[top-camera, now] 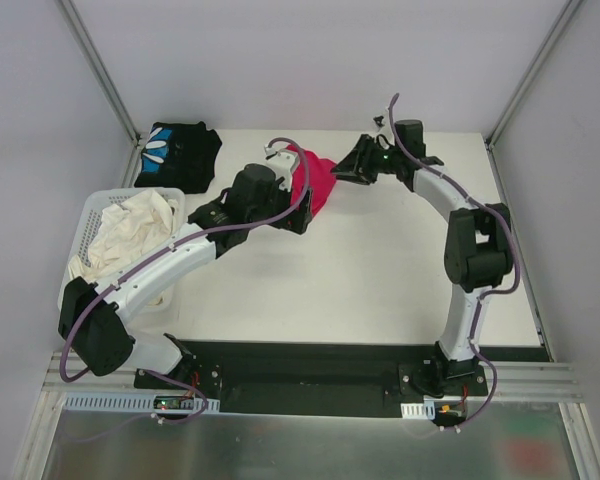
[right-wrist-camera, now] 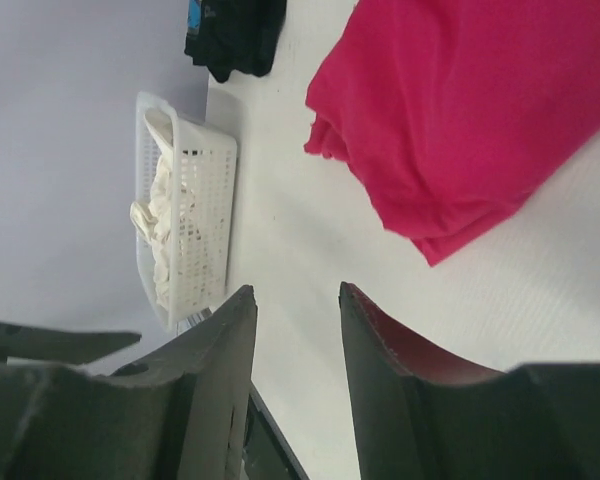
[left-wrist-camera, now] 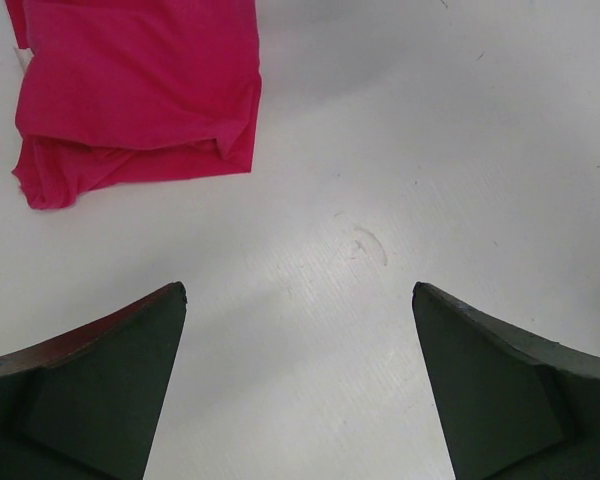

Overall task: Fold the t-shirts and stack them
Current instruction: Smooth out wrinkles on the folded tshirt

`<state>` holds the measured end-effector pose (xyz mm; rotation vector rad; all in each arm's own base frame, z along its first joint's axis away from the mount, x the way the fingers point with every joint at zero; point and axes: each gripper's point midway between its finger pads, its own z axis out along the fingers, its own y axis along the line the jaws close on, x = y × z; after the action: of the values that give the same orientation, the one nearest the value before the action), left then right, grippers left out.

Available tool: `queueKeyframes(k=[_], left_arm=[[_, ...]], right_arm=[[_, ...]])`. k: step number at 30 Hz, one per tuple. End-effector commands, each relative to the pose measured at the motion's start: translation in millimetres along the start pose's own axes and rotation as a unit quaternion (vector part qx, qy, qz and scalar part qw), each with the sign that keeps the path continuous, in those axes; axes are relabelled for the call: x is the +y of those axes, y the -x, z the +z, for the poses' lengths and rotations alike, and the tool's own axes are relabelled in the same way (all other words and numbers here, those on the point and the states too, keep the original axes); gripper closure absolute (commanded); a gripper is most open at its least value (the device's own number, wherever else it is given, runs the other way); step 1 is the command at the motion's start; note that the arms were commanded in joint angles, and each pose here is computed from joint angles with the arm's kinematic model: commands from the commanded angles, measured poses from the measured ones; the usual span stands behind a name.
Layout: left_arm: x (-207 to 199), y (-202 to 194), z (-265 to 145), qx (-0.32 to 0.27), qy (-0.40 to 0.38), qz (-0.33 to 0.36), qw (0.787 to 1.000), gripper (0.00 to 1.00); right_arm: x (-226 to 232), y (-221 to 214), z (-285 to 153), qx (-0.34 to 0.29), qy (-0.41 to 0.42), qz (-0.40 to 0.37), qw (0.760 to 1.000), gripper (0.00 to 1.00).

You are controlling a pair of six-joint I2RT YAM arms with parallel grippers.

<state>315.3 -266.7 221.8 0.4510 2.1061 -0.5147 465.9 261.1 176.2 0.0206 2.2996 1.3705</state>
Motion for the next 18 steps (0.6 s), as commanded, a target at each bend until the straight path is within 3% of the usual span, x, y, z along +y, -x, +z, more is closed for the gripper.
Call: queueKeyframes(k=[1,9,12,15,18], left_arm=[[-0.2,17.7,-0.3,-0.03,0.012,0.001,0.999,0.04],[0.0,52.0,-10.8,-0.091,0.002,0.051,0.995,0.01],[21.1,65.9,-12.4,-0.112,0.014,0.03,0.993,0.01],[44.1,67.7,-4.6,-0.099,0.014,0.016,0.995,0.01],[60.9,57.3,9.2,-0.048,0.016,0.015,0.999,0.01]], right_arm=[[-1.4,-18.3,-25.9,-0.012,-0.003,-0.008,1.0,0.58],[-50.8,-28.5,-27.5,-0.032,-0.06,-0.013,0.998,0.52],[-61.7,-30.2,-21.4,-0.018,-0.036,0.02,0.999,0.51],[-58.5,-21.3,-16.1,-0.023,0.017,0.052,0.998,0.5],[-66.5,-13.8,-13.7,-0.035,0.012,0.053,0.998,0.5]])
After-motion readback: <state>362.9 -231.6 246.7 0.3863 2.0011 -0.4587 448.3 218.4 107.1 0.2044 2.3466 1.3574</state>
